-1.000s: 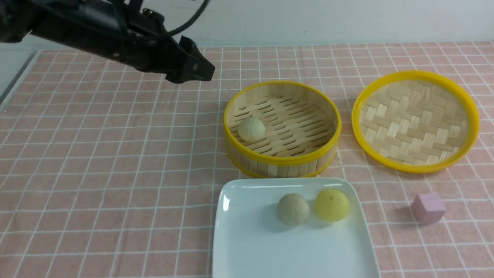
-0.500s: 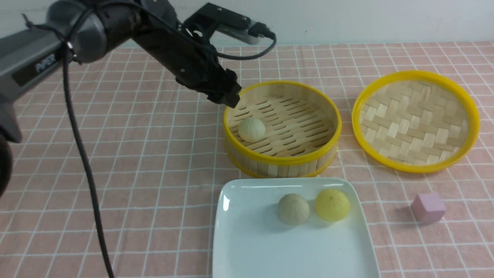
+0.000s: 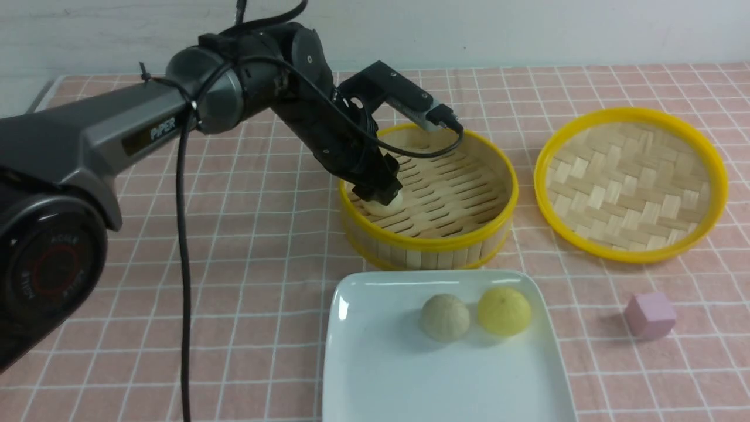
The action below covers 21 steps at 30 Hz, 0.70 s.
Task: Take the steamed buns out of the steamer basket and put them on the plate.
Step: Use the left arm to grab the steamed stuffed bun that is closest to it
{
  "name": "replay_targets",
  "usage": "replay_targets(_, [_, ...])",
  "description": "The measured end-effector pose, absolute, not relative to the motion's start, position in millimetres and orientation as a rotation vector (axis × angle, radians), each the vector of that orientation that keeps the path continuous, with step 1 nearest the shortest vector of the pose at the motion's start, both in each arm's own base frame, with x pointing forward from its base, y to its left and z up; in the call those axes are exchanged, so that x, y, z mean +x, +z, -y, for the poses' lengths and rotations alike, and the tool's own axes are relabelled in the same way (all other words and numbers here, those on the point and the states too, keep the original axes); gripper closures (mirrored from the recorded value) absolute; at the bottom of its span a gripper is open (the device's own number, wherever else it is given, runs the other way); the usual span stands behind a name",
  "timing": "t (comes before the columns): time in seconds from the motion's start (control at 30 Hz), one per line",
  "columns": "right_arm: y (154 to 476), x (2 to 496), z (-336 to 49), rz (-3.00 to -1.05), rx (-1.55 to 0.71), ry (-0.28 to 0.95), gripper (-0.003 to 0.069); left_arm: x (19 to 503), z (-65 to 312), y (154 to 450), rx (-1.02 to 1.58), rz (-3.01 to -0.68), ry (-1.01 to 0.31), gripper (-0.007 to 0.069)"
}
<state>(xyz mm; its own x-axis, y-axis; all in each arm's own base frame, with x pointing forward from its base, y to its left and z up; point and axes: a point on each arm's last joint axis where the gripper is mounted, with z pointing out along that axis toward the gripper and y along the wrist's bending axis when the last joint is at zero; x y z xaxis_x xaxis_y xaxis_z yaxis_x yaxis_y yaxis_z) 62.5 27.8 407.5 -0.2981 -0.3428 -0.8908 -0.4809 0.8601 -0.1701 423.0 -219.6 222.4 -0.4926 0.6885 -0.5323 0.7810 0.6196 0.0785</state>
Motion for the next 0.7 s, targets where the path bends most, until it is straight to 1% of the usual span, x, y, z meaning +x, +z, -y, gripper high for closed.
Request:
replay_targets(0.17, [407.4, 62.5, -27.7, -1.916, -0.612, 0.152, 0.0132, 425.8, 220.5, 211.7, 1.163, -2.332, -0.227, 0.0154])
replay_targets(0.27, [407.4, 62.5, -27.7, -1.916, -0.612, 0.152, 0.0132, 427.2, 221.0, 211.8, 1.178, -2.306, -0.218, 0.0218])
replay_targets(0.3, [407.4, 62.5, -27.7, -1.916, -0.612, 0.152, 0.0132, 427.3, 221.3, 212.0, 1.183, -2.299, -0.218, 0.0244])
replay_targets(0.33, [407.3, 62.4, -27.7, -1.916, -0.612, 0.152, 0.0132, 427.6, 221.5, 212.2, 1.193, -2.288, -0.215, 0.0297])
replay_targets(0.37, [407.3, 62.4, -27.7, -1.916, -0.612, 0.152, 0.0132, 427.6, 221.5, 212.2, 1.197, -2.286, -0.213, 0.0305])
replay_targets(0.43, [407.3, 62.4, -27.7, -1.916, -0.612, 0.152, 0.0132, 427.5, 221.9, 212.3, 1.214, -2.273, -0.213, 0.0426])
replay_targets(0.47, [407.3, 62.4, -27.7, -1.916, -0.612, 0.152, 0.0132, 427.6, 222.0, 212.4, 1.218, -2.269, -0.214, 0.0475])
replay_targets(0.5, [407.3, 62.4, -27.7, -1.916, -0.612, 0.152, 0.0132, 427.6, 222.0, 212.4, 1.218, -2.269, -0.213, 0.0484])
replay_targets(0.53, [407.3, 62.4, -27.7, -1.916, -0.612, 0.152, 0.0132, 427.9, 222.1, 212.6, 1.219, -2.264, -0.211, 0.0546])
replay_targets(0.57, [407.3, 62.4, -27.7, -1.915, -0.613, 0.152, 0.0132, 428.1, 222.3, 212.8, 1.218, -2.261, -0.212, 0.058])
replay_targets(0.7, [407.3, 62.4, -27.7, -1.915, -0.613, 0.152, 0.0134, 428.3, 222.3, 212.9, 1.217, -2.259, -0.211, 0.0598])
